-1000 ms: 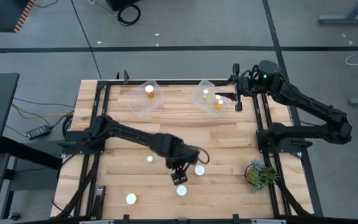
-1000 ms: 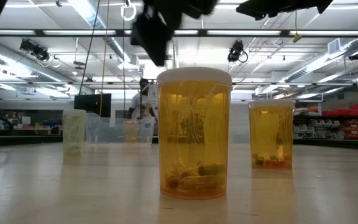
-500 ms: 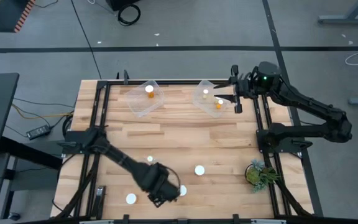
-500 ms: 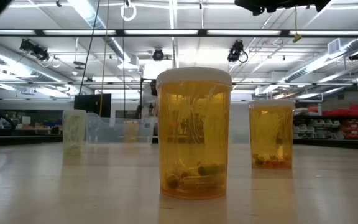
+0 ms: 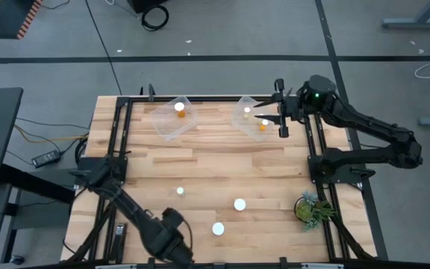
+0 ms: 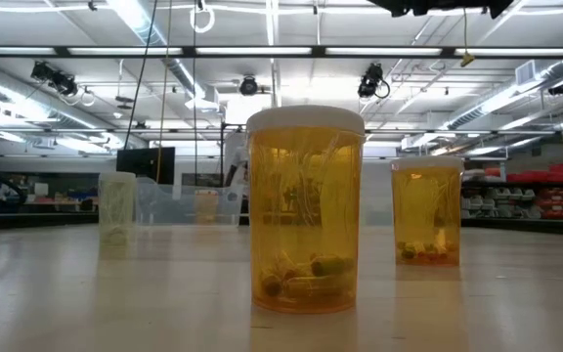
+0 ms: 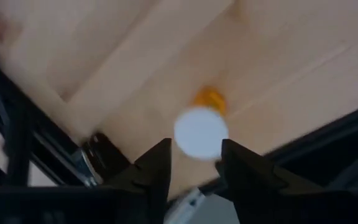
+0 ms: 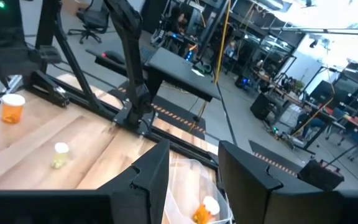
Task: Pick and place medicine bottles into bin by pill shape (circle, oval)
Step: Put the large orange pill bottle into the left transparent bin
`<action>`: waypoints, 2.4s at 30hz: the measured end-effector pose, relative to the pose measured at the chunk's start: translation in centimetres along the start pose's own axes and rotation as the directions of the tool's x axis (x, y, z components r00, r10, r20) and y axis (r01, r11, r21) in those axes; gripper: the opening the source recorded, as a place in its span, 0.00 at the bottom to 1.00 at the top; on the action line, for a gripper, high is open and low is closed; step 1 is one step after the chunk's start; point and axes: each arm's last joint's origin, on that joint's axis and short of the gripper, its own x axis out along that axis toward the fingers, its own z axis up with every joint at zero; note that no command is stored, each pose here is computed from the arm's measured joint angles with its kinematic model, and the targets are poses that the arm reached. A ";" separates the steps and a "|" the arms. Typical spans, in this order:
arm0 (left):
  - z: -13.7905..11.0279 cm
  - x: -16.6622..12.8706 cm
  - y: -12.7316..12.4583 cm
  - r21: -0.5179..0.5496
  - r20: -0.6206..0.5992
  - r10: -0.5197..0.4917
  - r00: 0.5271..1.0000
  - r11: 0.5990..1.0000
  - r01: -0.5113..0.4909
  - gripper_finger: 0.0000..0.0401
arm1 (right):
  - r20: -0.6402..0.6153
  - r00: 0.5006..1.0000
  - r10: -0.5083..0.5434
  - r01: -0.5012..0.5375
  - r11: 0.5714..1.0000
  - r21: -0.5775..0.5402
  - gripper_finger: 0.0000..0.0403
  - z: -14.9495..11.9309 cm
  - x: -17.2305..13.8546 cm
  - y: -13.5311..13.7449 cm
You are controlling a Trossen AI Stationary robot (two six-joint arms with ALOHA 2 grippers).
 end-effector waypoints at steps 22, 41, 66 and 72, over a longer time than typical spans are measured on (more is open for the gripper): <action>-7.7 4.3 -0.8 -0.415 -0.009 -0.108 0.994 0.905 0.095 0.63 | -0.011 1.000 0.005 -0.005 1.000 0.004 0.36 -0.3 0.3 -0.1; -5.8 9.8 -0.2 -0.360 0.001 -0.035 0.999 0.932 0.033 0.75 | -0.009 1.000 0.004 -0.004 1.000 0.004 0.36 -0.3 0.3 -0.1; -2.9 9.8 -1.0 -0.281 0.137 -0.092 0.986 0.951 0.128 0.74 | -0.008 1.000 0.006 -0.006 1.000 0.005 0.36 -0.3 0.3 0.0; -1.8 9.7 -1.2 -0.248 0.134 -0.095 0.986 0.961 0.126 0.74 | -0.008 1.000 0.006 -0.006 1.000 0.005 0.36 -0.3 0.3 0.0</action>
